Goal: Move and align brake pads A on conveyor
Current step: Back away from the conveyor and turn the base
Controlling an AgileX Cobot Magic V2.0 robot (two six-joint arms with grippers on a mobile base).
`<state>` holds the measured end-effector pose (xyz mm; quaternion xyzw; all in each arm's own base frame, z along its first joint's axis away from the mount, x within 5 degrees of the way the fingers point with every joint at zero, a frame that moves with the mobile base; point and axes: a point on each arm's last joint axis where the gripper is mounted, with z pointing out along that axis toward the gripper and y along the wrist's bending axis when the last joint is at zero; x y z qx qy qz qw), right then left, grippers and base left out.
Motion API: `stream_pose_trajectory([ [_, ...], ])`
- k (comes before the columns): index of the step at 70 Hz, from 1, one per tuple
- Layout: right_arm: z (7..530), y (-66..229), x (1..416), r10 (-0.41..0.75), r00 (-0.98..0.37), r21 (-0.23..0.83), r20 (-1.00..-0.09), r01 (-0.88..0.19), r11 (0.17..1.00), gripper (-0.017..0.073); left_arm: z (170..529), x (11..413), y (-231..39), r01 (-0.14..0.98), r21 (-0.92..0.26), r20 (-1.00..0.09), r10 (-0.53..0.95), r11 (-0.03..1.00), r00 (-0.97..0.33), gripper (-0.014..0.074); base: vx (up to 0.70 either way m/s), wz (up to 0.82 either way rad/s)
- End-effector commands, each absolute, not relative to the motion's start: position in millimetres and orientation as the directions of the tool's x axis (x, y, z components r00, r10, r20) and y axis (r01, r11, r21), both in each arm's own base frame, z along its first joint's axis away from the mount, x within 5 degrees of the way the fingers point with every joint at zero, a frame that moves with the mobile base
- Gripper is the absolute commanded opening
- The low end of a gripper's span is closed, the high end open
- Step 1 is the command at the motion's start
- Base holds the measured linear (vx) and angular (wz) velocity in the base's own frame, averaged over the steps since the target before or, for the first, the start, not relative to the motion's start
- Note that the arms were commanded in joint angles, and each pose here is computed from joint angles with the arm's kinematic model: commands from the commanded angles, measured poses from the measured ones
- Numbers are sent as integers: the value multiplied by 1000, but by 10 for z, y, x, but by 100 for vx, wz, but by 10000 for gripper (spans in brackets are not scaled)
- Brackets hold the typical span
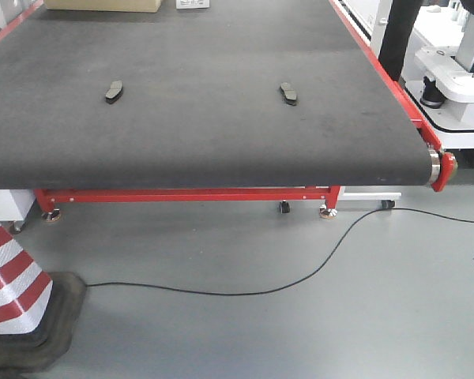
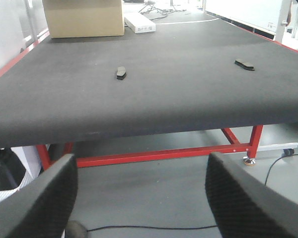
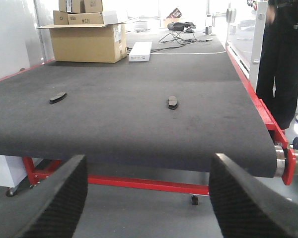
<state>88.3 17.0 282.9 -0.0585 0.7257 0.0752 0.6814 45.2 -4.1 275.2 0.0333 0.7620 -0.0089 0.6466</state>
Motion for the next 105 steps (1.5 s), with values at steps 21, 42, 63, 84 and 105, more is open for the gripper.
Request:
stream_pose_trajectory([
  [21,2984,185,882,33,30,26,-999,-206,978,487,2896,462,-41,63,24,-996,29,998,-83,523,-11,-13],
  [42,2983,185,882,32,29,26,-999,-206,978,487,2896,462,-41,63,24,-996,29,998,-83,523,-12,-60],
  [63,2983,185,882,32,29,26,-999,-206,978,487,2897,462,-41,63,24,-996,29,998,-82,523,-12,-96],
  [84,2983,185,882,32,29,26,-999,-206,978,487,2896,462,-41,63,24,-996,29,998,-83,523,-7,-75],
  [105,2983,185,882,32,29,26,-999,-206,978,487,2896,462,-41,63,24,-996,29,998,-83,523,-8,-73],
])
